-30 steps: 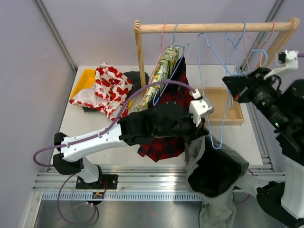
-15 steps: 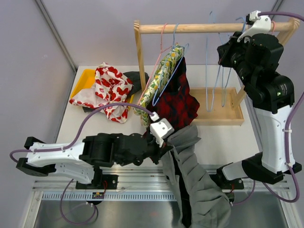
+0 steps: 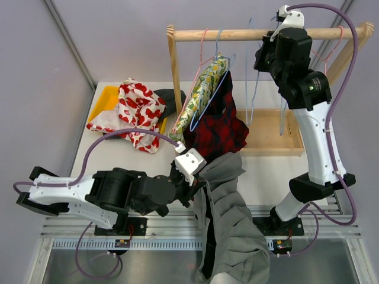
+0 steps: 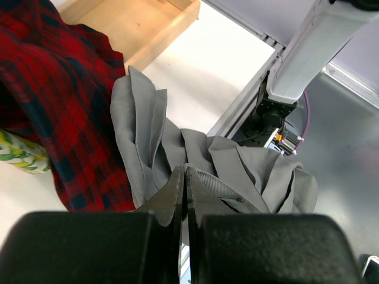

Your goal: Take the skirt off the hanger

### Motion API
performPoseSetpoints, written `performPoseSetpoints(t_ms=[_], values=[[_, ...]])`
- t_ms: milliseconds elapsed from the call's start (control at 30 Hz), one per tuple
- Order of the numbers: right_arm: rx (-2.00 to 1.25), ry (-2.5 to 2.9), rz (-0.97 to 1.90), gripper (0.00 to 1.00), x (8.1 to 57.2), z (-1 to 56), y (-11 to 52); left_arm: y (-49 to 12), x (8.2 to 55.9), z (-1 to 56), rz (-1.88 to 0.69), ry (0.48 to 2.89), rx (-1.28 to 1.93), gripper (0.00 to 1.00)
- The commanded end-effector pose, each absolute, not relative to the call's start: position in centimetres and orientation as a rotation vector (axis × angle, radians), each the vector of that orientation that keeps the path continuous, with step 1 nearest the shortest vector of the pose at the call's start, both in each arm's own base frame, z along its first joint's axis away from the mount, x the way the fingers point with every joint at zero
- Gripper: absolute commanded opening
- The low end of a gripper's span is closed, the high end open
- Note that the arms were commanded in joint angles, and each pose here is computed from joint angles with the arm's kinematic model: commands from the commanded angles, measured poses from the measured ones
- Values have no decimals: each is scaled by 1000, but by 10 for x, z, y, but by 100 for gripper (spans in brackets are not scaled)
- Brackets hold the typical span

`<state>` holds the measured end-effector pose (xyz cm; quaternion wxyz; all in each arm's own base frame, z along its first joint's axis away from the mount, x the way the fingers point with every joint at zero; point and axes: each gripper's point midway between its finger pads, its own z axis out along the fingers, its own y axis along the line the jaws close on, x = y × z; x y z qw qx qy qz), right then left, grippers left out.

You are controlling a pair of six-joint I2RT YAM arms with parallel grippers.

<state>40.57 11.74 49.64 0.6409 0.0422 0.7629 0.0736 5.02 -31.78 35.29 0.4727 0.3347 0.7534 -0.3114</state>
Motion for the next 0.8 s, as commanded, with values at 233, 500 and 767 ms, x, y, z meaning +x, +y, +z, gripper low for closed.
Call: performPoseSetpoints(t_ms=[233, 500, 767], values=[[162, 1724, 176, 0, 408, 484, 108, -265, 85, 401, -643, 1813, 595, 0], [192, 1756, 170, 15, 379, 459, 93, -205, 120, 461, -447, 1708, 505, 0], [206, 1691, 162, 99, 344, 482, 74, -170, 161, 490, -227, 1651, 504, 0]])
